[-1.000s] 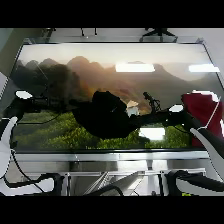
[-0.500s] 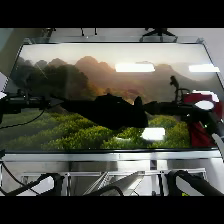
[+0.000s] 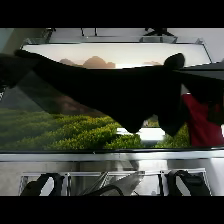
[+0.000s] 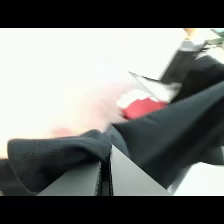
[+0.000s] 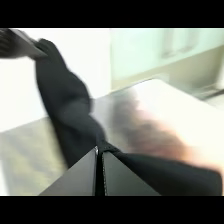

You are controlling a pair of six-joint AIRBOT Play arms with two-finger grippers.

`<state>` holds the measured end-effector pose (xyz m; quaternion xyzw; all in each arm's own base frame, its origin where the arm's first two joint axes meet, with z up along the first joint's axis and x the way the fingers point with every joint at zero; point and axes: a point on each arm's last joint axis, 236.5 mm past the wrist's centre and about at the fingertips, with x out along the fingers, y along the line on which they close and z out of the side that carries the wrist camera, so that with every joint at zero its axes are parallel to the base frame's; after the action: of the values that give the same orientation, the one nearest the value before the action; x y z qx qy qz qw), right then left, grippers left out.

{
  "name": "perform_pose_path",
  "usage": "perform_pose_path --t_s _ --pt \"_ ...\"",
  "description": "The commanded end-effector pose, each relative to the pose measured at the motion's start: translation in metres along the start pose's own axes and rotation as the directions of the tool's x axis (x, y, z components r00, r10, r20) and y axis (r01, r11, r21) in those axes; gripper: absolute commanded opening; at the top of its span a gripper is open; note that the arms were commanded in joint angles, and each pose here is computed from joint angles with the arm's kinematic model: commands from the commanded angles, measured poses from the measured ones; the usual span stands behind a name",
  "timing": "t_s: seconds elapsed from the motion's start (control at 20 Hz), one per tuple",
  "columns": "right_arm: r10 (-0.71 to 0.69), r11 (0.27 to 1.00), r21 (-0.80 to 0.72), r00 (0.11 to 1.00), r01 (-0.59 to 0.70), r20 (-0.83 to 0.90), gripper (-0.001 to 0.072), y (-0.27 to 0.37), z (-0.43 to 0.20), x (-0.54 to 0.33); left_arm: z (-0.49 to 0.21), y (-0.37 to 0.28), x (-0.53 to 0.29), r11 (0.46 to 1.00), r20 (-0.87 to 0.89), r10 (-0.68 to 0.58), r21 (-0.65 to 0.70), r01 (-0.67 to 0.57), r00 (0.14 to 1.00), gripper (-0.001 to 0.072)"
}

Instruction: Fold the shirts.

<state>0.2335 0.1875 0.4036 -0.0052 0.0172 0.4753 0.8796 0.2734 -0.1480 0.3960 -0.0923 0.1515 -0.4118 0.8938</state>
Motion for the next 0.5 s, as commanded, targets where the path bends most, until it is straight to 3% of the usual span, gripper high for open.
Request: perform_pose_path --t_s 0.0,0.25,0.45 --pt "-0.207 0.977 -0.069 0.976 0.202 -0.073 0.0018 -0.022 0.005 -0.021 0.021 0.003 -0.035 0.964 0.034 0.247 0.096 -0.249 0.968 0.0012" --pt "-0.038 0.971 0.21 0.941 0.114 -0.336 0.0019 -0.075 -0.098 0.024 -0.071 0.09 0.033 0.971 -0.262 0.144 -0.147 -0.188 0.954 0.0011" --pt "0.166 0.887 0.453 0.858 0.084 -0.485 0.0019 -0.106 -0.223 0.079 -0.199 0.142 0.106 0.921 -0.507 -0.062 -0.361 -0.146 0.859 0.0012"
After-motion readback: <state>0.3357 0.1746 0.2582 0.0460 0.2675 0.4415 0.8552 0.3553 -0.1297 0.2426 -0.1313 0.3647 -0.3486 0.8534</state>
